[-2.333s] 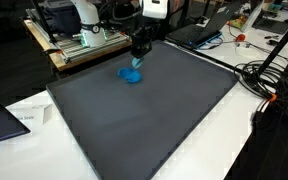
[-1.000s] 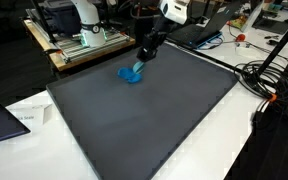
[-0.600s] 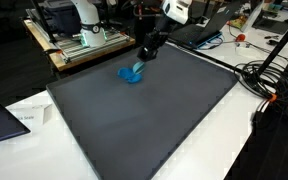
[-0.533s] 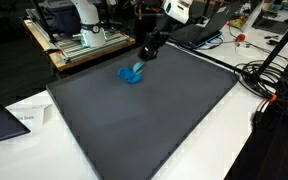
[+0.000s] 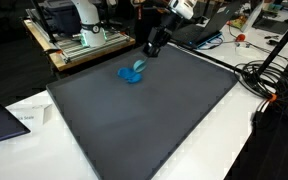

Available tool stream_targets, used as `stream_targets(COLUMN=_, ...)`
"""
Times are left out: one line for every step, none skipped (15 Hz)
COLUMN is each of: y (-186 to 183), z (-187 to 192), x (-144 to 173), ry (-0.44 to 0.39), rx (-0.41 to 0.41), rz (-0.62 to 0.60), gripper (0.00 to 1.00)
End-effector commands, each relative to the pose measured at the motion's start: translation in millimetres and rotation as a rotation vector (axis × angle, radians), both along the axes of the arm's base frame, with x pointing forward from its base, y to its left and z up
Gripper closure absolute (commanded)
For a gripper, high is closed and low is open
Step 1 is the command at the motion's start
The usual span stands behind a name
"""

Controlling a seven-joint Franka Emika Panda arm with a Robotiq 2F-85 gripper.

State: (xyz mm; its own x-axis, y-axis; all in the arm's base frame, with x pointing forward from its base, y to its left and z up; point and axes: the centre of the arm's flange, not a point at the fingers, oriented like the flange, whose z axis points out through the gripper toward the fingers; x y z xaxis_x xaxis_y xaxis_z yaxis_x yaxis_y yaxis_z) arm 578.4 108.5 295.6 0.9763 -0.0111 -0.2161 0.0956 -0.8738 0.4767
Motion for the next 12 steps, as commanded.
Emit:
stream_targets(y=10.0, z=1.7, x=-19.1, ry=-0.034, rx=-0.04, rz=0.0, gripper=0.78)
stream_targets(y=12.2, z=1.5, x=-22.7, ry=-0.045, rx=-0.04, rz=0.004, gripper=0.78)
stream_targets(y=14.6, z=0.8, x=-26.0, ry=-0.05, rx=-0.046, rz=0.004, gripper=0.78)
stream_targets(y=17.3, z=0.4, x=-30.7, ry=-0.064, rx=-0.059, rz=0.003, gripper=0.78)
stream_targets(y=19.5, z=0.6, x=-34.0, ry=-0.078, rx=-0.066, rz=0.006, gripper=0.78)
stream_targets(y=21.8, z=0.0, x=-36.8, ry=-0.091, rx=-0.078, rz=0.011, gripper=0.78)
stream_targets(y=24.1, z=-1.0, x=-39.6, ry=-0.099, rx=-0.086, rz=0.021, gripper=0.78)
stream_targets(y=26.4, z=-1.2, x=-42.9, ry=-0.11, rx=-0.087, rz=0.029, gripper=0.78)
stream_targets(y=28.0, z=-2.1, x=-45.6, ry=-0.118, rx=-0.088, rz=0.032, gripper=0.78)
stream_targets(y=29.9, z=-2.4, x=-49.5, ry=-0.125, rx=-0.079, rz=0.044, gripper=0.78)
stream_targets(y=32.2, z=-2.9, x=-54.0, ry=-0.131, rx=-0.062, rz=0.066, gripper=0.78)
stream_targets(y=34.5, z=-3.3, x=-57.6, ry=-0.143, rx=-0.046, rz=0.085, gripper=0.78)
